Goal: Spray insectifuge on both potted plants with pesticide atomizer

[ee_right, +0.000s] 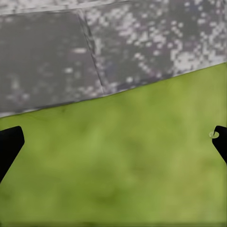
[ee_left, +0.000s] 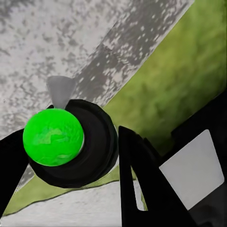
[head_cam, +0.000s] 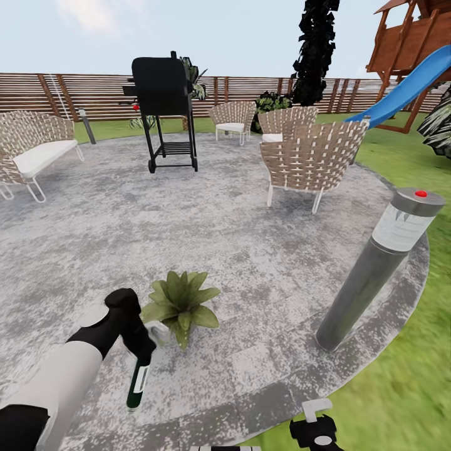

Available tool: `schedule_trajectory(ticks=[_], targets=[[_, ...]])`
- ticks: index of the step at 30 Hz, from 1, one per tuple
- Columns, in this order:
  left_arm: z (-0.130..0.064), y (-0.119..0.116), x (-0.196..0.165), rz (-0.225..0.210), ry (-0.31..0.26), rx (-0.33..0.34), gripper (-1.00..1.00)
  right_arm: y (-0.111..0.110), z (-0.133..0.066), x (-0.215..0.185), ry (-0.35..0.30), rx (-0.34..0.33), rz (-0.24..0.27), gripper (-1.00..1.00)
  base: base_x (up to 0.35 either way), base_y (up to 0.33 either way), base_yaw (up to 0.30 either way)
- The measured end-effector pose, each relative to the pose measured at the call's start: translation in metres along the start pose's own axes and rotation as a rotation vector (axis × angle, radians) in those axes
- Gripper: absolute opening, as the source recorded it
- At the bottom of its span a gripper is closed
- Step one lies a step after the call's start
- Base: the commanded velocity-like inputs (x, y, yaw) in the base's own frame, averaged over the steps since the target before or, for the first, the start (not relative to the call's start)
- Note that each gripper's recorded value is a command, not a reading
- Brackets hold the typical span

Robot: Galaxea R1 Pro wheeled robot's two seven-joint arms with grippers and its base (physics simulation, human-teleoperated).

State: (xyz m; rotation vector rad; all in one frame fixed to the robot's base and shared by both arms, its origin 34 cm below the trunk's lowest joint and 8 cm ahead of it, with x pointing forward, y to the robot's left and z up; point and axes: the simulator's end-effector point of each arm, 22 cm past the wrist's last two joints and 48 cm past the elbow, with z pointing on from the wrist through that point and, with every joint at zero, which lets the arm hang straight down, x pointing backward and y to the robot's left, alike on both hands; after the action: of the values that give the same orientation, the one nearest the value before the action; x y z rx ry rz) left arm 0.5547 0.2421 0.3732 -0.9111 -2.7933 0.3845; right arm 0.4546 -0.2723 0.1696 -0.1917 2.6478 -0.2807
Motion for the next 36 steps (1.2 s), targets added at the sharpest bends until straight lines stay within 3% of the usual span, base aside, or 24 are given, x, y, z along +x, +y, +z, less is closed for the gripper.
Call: schedule_trajectory(ticks=[5,25,29,36], targets=[[-0.028,0.008,-0.024,-0.017,-0.042,-0.028,-1.00,-0.001,0.000,0.001,0.001,0.001,-0.001,1.00,0.000,0.000,0.000],[-0.023,0.000,-0.026,-0.006,-0.041,-0.014,-1.00,0.000,0.000,0.003,0.006,0.000,-0.001,1.00,0.050,0.000,0.000],[0.006,-0.006,0.001,-0.010,0.015,0.011,-1.00,0.000,0.000,0.003,0.006,0.001,0.000,1.00,0.001,0.000,0.000],[0.005,0.007,0.012,-0.027,0.024,-0.006,-1.00,0.001,0.000,0.005,0.009,0.000,0.000,1.00,0.000,0.000,0.085]])
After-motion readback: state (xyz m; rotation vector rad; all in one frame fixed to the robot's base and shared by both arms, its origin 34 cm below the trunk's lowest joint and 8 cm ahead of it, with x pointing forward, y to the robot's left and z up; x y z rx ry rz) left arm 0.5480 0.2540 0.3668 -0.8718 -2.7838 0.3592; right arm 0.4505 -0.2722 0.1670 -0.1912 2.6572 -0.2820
